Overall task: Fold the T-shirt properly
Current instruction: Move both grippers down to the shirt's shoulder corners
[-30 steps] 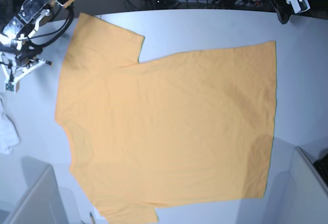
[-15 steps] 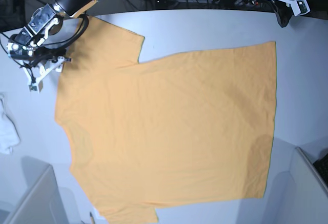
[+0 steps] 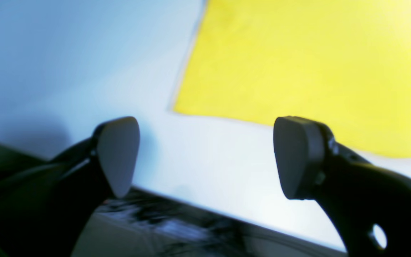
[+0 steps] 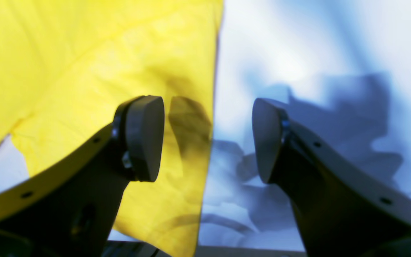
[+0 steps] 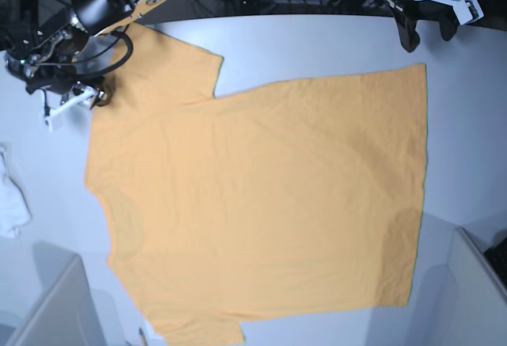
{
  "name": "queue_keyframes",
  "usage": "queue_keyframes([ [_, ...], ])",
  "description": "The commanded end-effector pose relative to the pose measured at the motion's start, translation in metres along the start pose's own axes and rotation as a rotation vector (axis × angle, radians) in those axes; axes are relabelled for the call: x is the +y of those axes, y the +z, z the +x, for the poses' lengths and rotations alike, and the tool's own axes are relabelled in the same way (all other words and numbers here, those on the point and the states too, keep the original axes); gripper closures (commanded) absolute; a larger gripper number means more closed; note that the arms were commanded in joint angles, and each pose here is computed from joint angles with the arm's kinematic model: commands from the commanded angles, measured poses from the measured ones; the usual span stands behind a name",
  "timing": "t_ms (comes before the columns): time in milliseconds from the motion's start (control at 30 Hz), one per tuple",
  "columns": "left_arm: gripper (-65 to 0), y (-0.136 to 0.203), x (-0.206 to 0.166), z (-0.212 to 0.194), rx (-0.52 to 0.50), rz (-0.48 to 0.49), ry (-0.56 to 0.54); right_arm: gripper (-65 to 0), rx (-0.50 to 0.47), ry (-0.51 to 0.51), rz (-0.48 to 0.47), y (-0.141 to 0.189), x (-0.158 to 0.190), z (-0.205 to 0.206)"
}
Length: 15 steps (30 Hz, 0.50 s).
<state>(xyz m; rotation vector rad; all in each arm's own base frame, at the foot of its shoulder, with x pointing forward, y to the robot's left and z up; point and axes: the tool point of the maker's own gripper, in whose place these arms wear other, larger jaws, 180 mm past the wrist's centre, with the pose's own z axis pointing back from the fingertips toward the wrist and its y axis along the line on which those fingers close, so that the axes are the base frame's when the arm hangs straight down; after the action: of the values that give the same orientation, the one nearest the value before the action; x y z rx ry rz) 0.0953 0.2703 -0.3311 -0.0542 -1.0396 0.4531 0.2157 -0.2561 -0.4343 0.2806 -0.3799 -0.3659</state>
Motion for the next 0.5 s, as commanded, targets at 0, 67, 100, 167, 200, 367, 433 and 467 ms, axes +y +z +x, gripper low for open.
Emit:
queue_keyframes([
  [0, -56.4, 0.002, 0.006, 0.012, -0.027, 0.006, 0.013, -36.6, 0.025, 0.008, -0.016, 0.002, -0.003, -0.008],
  [67, -56.4, 0.002, 0.012, 0.014, -0.009, 0.017, 0.060, -36.6, 0.035, 0.004, -0.005, 0.000, 0.001, -0.018],
  [100, -56.4, -0.001, 0.016, 0.019, -0.016, 0.025, 0.080, -36.6, 0.047, -0.004, 0.008, -0.002, 0.003, -0.027],
  [167, -56.4, -0.005, 0.025, 0.025, -0.007, 0.042, 0.112, -36.6, 0.057, -0.015, 0.025, -0.004, 0.004, -0.038],
  [200, -56.4, -0.007, 0.029, 0.027, 0.001, 0.049, 0.127, -36.6, 0.071, -0.021, 0.037, -0.007, 0.006, -0.043],
  [367, -56.4, -0.020, 0.036, 0.035, 0.039, 0.058, 0.142, -35.7, 0.136, 0.006, 0.080, -0.020, 0.017, -0.057],
  [433, -56.3, -0.023, 0.037, 0.035, 0.044, 0.058, 0.151, -33.9, 0.143, 0.007, 0.081, -0.020, 0.017, -0.061],
  [467, -56.3, -0.025, 0.036, 0.037, 0.039, 0.055, 0.152, -32.9, 0.143, 0.007, 0.081, -0.020, 0.017, -0.061],
])
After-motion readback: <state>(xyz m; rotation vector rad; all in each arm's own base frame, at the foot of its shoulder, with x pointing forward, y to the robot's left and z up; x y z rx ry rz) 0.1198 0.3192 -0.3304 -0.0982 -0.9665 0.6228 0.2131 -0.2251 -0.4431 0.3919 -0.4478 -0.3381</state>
